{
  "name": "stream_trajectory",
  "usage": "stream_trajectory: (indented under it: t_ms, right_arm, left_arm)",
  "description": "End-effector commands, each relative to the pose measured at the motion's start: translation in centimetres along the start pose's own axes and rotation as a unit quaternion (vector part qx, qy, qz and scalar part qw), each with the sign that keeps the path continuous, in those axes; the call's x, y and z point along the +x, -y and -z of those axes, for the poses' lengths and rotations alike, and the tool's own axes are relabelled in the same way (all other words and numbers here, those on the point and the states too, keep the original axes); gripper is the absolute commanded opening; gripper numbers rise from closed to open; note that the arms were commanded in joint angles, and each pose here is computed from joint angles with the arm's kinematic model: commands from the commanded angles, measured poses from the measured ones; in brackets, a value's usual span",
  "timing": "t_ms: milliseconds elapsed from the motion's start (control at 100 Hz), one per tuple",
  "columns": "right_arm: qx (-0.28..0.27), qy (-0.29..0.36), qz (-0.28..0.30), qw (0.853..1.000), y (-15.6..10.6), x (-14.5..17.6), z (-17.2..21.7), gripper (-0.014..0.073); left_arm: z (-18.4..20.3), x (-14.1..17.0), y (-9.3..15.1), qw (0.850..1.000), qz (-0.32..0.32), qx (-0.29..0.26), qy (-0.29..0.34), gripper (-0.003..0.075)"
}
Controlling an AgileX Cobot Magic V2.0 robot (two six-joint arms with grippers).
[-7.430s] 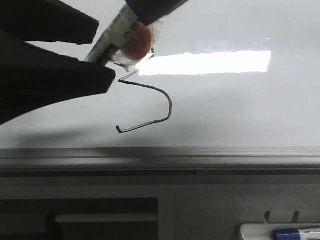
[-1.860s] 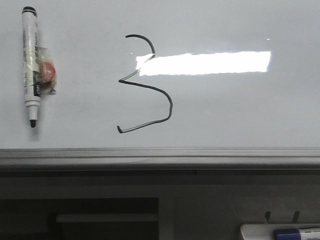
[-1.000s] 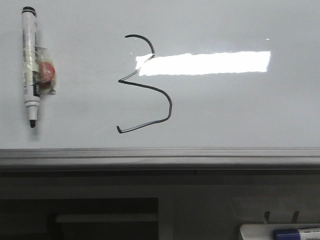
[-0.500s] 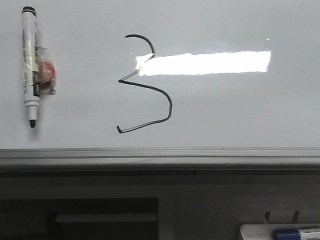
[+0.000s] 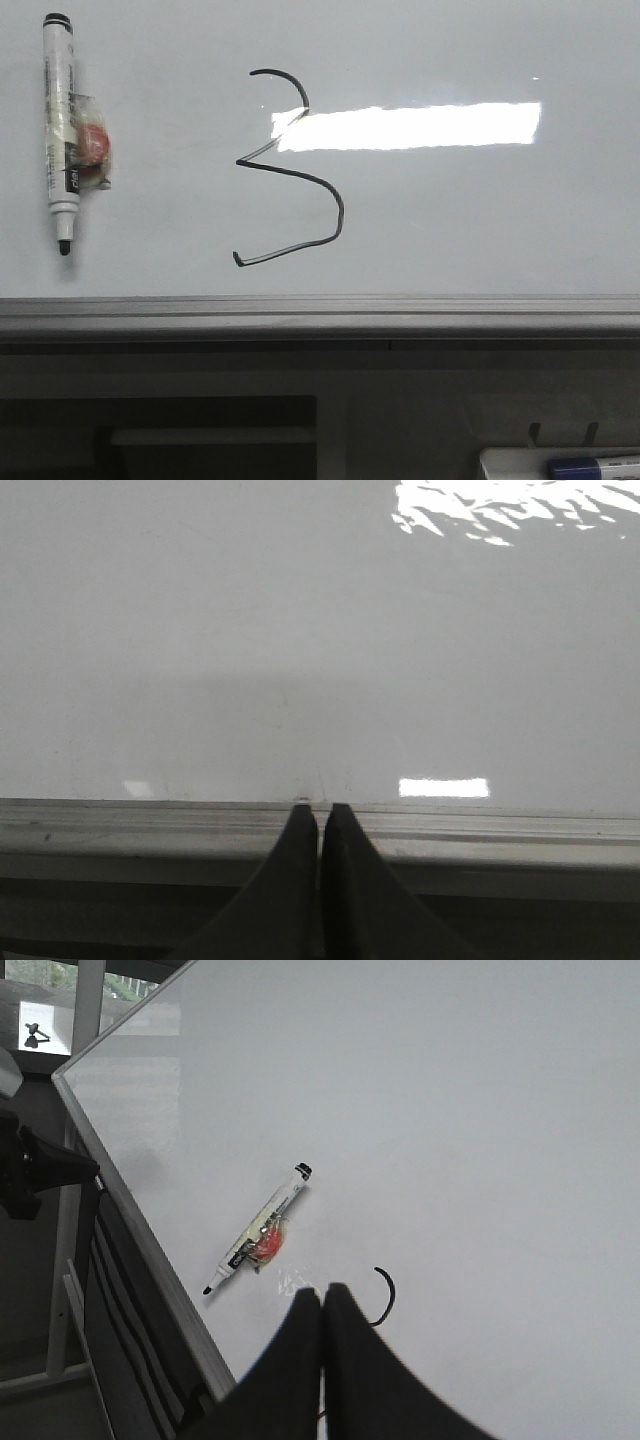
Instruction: Write number 3 on whiteboard
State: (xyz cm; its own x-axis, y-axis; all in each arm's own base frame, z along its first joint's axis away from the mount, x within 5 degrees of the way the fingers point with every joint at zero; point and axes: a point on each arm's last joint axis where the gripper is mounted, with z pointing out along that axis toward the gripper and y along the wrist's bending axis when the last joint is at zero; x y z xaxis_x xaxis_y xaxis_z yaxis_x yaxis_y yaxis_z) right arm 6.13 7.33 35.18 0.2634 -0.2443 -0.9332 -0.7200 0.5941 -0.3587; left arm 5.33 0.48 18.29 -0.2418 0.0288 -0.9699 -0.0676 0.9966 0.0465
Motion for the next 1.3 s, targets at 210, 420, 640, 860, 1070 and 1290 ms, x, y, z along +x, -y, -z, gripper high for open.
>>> stream_trajectory:
  t_ms: [210,420,640,860,1070,1290]
  right_arm:
    - [0.020,0.044,0.003,0.999,0.5,-1.3,0.1,-0.0049]
    - [0.066,0.072,-0.013,0.995,1.4,-1.8,0.9,-0.0049]
    - [0.192,0.054,0.001,0.980,3.5,-1.5,1.5,-0.0049]
    - [0.328,0.000,0.016,0.945,5.6,-0.6,2.7,-0.0049]
    - [0.428,-0.043,0.025,0.902,6.0,2.1,4.1,-0.0049]
    - [0.467,-0.089,0.002,0.880,2.7,9.1,5.5,-0.0049]
  left_arm:
    - [0.1,-0.3,0.0,0.999,-0.001,-0.001,0.036,-0.0020]
    - [0.1,-0.3,0.0,0.999,0.000,-0.001,0.036,-0.0021]
    - [0.1,-0.3,0.0,0.999,0.000,-0.001,0.036,-0.0020]
    - [0.1,-0.3,0.0,0.999,0.000,-0.001,0.036,-0.0021]
    - [0.1,-0.3,0.0,0.999,0.000,-0.001,0.036,-0.0020]
    - [0.1,-0.3,0.0,0.999,0.000,-0.001,0.036,-0.0020]
